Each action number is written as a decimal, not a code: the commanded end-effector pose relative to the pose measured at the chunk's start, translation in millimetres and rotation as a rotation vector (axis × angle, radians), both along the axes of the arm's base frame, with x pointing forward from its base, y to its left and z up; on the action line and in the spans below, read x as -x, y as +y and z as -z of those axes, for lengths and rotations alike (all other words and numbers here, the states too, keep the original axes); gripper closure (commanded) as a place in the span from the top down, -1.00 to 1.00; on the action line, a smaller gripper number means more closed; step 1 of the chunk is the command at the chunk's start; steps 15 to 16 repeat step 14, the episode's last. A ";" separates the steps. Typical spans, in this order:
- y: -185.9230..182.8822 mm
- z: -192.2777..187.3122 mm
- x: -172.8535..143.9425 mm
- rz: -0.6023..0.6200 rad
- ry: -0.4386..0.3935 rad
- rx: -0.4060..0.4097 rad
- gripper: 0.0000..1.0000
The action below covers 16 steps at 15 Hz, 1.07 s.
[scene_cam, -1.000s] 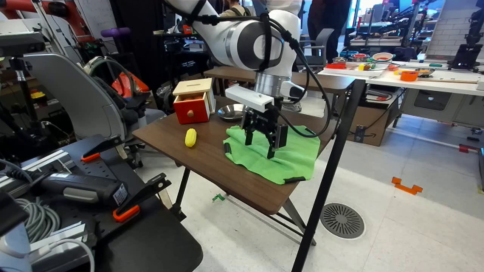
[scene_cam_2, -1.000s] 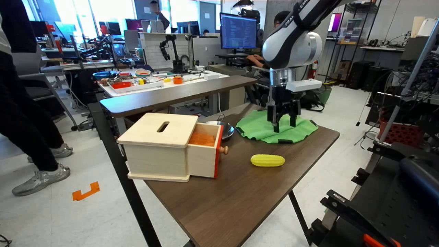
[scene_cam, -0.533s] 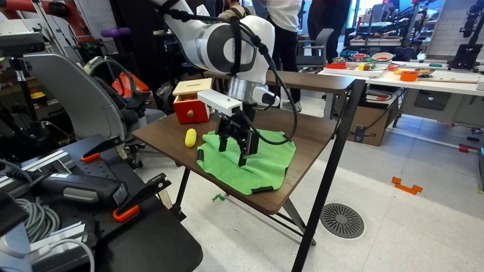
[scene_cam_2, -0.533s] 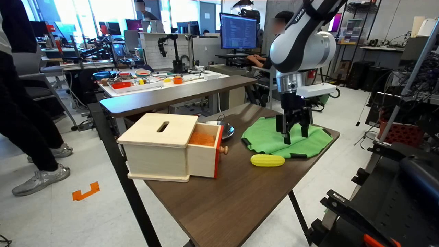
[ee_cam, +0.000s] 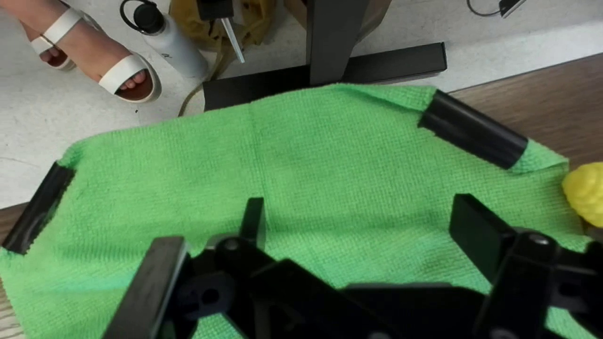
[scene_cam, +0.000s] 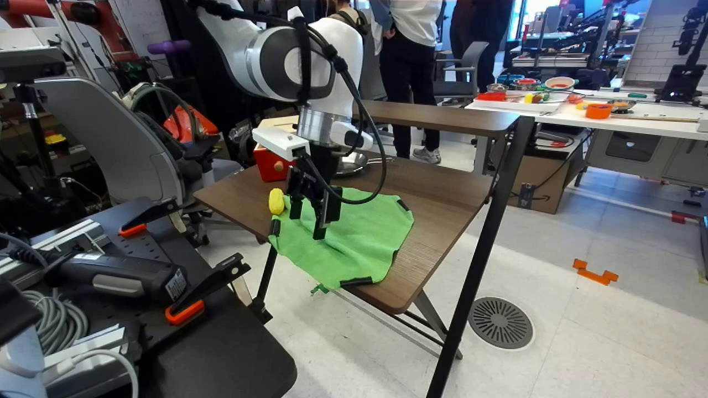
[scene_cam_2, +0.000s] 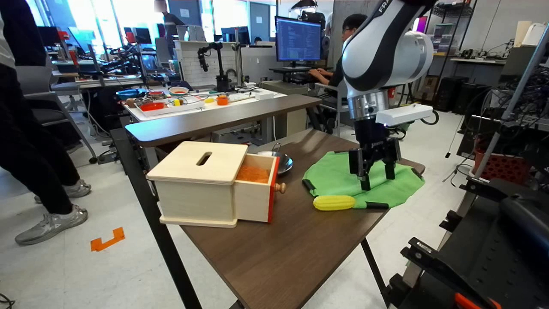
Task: Move the cloth forward
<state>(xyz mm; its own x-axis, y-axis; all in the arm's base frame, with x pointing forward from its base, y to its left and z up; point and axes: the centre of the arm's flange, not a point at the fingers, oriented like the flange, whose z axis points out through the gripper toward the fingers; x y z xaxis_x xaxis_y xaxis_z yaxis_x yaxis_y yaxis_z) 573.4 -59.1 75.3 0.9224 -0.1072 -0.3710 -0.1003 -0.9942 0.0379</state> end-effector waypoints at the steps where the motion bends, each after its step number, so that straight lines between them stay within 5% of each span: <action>1: -4.7 -33.2 15.4 0.027 -0.048 0.050 1.00; 10: -0.7 -184.6 53.8 0.095 -0.391 0.090 1.00; 12: 23.7 -188.8 69.4 0.065 -0.374 0.042 1.00; 13: -0.3 -176.4 36.6 0.077 -0.356 0.068 1.00; 16: 10.0 -181.8 46.6 0.063 -0.356 0.060 1.00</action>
